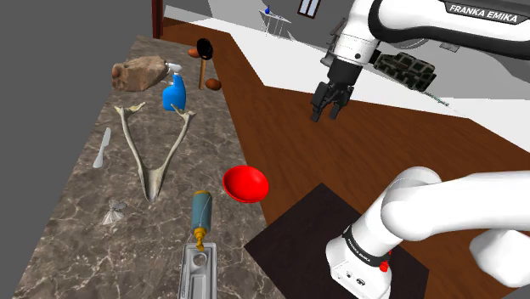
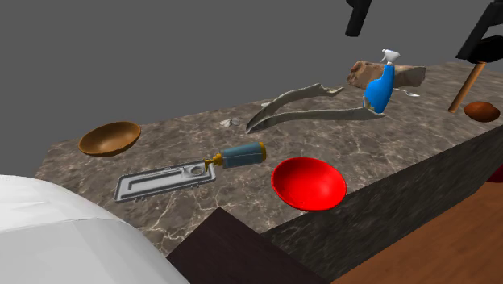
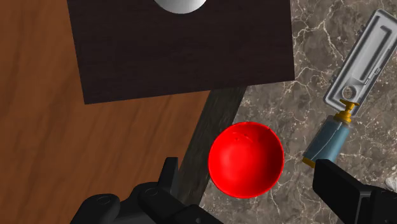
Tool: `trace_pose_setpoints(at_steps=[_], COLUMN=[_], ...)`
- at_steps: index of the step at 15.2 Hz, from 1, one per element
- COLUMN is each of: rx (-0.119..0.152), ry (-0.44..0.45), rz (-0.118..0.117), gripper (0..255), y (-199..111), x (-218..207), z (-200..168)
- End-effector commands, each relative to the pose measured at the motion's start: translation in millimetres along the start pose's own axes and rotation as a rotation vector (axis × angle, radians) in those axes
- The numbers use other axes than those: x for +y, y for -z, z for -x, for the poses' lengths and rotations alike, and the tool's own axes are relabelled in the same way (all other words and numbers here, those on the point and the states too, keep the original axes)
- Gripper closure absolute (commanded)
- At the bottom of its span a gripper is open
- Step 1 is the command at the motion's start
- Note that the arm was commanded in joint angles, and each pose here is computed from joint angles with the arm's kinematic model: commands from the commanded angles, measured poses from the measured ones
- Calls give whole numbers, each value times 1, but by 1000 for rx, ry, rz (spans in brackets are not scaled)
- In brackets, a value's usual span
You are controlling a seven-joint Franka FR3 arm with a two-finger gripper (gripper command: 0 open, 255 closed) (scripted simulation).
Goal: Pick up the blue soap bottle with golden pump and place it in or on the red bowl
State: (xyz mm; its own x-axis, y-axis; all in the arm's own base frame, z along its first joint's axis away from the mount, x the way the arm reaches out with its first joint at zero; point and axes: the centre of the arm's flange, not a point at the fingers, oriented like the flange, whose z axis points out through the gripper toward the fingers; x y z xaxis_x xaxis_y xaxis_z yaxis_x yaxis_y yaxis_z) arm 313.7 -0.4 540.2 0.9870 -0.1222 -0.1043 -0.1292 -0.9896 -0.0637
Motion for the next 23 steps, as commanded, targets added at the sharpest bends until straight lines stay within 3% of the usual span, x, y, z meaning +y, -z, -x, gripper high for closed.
trace_pose_setpoints(at_steps=[1, 23], rx=[0, 137], ry=[0, -219], rz=[0, -23], gripper=[0, 0], y=[0, -216], x=[0, -192], z=[0, -5])
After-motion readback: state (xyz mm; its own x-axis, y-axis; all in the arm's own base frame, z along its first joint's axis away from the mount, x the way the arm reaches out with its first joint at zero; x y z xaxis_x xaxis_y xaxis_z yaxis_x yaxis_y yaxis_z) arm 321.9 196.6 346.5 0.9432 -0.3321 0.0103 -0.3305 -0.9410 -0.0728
